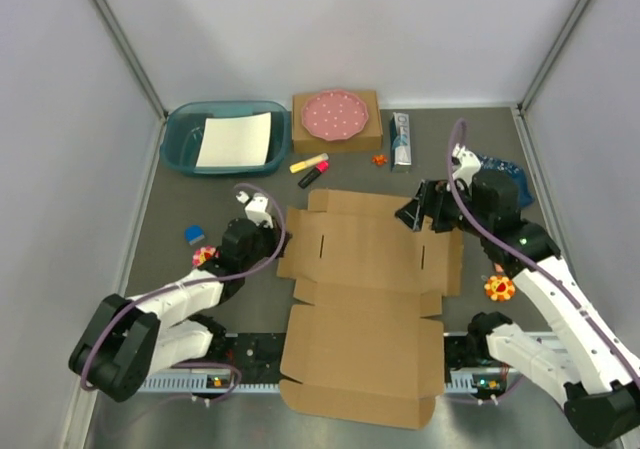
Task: Fold the paper box
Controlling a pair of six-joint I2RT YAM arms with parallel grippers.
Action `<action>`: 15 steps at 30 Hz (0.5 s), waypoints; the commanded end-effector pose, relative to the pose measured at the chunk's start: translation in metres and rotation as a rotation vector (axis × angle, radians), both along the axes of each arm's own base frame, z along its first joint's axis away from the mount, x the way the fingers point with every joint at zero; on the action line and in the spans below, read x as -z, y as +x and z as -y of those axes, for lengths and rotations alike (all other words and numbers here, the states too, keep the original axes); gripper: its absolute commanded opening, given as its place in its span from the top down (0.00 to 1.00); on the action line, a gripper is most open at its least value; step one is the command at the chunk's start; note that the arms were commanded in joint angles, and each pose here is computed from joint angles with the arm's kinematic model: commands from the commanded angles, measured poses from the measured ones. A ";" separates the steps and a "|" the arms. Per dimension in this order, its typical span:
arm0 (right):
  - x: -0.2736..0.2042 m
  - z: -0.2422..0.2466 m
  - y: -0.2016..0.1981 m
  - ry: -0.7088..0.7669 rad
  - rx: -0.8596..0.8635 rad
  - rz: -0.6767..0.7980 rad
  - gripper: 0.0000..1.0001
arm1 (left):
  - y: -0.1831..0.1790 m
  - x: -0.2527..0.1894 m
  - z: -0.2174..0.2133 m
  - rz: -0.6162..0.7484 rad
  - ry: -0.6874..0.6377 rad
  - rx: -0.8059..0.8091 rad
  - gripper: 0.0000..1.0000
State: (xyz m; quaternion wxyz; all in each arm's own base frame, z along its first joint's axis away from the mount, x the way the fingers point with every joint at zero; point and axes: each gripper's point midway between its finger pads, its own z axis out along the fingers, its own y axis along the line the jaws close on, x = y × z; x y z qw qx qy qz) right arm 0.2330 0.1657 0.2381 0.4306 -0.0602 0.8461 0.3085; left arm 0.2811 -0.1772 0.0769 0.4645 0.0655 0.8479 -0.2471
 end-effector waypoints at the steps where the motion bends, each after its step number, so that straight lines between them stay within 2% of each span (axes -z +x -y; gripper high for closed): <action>1: -0.022 0.000 0.009 -0.051 -0.015 0.059 0.17 | 0.014 -0.050 -0.012 0.325 -0.115 -0.113 1.00; 5: -0.029 -0.008 0.014 -0.122 -0.048 0.076 0.17 | 0.005 -0.065 -0.017 0.432 -0.127 -0.125 1.00; 10: -0.045 -0.044 0.021 -0.232 -0.233 0.186 0.15 | 0.005 -0.079 -0.019 0.515 -0.119 -0.140 1.00; 15: -0.068 -0.057 0.047 -0.299 -0.280 0.300 0.13 | 0.015 -0.095 -0.012 0.563 -0.088 -0.123 1.00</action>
